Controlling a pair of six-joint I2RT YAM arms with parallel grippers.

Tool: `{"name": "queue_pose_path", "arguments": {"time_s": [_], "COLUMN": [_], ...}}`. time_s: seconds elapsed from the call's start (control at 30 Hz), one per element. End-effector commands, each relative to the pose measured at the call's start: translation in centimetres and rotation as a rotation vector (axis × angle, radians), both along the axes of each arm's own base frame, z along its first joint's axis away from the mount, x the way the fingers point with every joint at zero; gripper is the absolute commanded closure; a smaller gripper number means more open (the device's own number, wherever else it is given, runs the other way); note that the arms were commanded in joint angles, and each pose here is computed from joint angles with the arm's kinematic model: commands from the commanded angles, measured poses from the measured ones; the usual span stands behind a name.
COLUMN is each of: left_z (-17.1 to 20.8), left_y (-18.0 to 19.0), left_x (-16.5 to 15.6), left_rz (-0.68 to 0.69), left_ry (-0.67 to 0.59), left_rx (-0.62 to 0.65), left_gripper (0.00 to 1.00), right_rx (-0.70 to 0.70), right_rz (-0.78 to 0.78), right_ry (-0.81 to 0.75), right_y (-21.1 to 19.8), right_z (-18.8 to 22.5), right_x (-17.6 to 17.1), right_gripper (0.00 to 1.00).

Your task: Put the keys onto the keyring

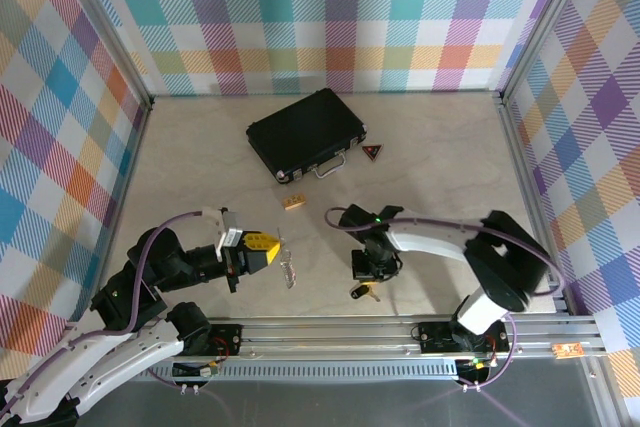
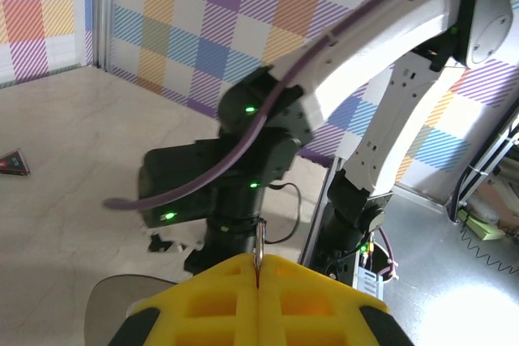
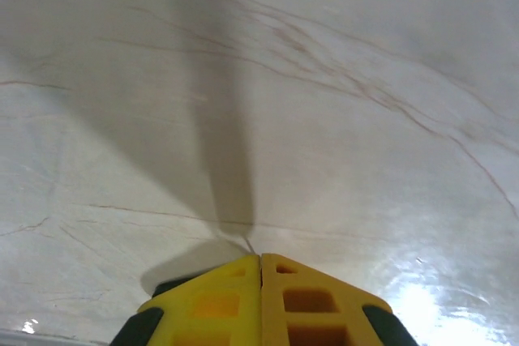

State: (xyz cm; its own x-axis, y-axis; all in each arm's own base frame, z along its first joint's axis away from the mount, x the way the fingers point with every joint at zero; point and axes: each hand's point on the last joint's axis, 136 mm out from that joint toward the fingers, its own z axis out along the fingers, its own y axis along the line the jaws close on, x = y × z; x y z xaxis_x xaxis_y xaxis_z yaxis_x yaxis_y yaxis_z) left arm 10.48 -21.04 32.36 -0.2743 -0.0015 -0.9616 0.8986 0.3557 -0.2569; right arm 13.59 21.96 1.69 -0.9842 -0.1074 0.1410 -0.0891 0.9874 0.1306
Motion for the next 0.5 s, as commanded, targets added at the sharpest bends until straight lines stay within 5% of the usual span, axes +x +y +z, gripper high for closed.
{"name": "queue_pose_path", "arguments": {"time_s": [0.0,0.47], "left_z": [1.6,2.1], "left_y": [0.5,1.1], "left_x": [-0.6,-1.0], "left_rz": [-0.008,-0.002], "left_ry": [-0.041,-0.070], "left_rx": [-0.044,-0.053], "left_gripper": [1.00,1.00], "right_rx": [-0.061,-0.136], "right_rz": [0.212,0.355], "right_ry": [0.115,0.280], "right_y": [-1.2,-2.3], "right_z": [0.3,1.3], "right_x": [-1.2,-0.2], "right_gripper": [1.00,1.00]}}
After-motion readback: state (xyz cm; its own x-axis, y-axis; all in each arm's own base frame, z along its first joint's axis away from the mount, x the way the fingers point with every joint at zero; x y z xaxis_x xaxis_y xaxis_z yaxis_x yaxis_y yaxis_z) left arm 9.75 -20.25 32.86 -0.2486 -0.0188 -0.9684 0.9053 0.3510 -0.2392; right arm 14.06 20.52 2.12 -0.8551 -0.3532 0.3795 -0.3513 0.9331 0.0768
